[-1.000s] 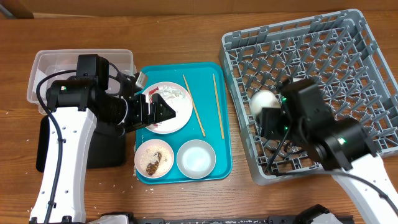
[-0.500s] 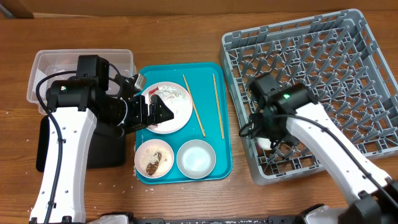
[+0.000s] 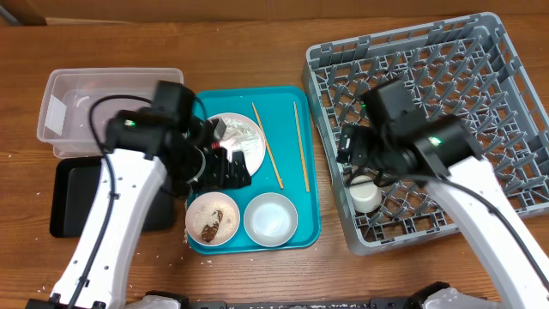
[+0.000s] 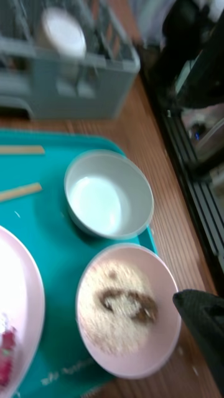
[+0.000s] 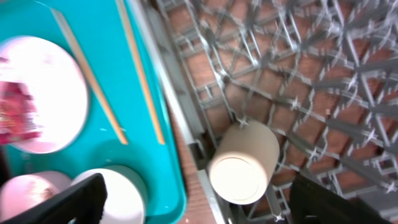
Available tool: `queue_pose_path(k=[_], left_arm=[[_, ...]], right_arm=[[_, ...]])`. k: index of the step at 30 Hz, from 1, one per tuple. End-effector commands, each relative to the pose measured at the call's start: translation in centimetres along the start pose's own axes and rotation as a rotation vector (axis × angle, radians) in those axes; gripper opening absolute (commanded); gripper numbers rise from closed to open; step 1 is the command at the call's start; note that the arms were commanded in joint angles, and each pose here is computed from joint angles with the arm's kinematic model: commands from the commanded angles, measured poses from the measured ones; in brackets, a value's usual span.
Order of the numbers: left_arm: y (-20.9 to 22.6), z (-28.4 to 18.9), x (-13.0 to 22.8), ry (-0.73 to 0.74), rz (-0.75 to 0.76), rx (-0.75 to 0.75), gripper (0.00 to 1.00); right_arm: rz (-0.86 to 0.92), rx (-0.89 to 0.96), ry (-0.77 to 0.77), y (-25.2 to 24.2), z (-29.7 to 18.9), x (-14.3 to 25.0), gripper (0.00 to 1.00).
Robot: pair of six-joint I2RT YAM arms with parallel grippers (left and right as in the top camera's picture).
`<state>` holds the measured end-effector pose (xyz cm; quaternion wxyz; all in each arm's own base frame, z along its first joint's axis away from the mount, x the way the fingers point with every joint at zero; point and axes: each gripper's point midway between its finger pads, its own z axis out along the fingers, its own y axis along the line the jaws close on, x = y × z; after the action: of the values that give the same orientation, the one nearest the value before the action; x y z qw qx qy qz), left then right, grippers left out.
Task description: Sort waste into correct bins and load items into the dishwasher
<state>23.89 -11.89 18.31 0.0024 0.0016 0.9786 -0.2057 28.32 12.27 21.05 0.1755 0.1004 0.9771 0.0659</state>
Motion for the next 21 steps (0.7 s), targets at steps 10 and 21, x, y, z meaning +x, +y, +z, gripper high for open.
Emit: queue_pose_path(k=[10,21], left_arm=[[5.9,8.5,4.4,0.089,-0.186,-0.32,0.72],[8.0,12.3,0.7,-0.147,-0.316,-0.323,0.62]], right_arm=[[0.003,-0.074,-0.087,0.8,-2.6,-1.0,0.83],[0.002,-0.101,-0.083,1.4,-2.6,-1.0,0.83]])
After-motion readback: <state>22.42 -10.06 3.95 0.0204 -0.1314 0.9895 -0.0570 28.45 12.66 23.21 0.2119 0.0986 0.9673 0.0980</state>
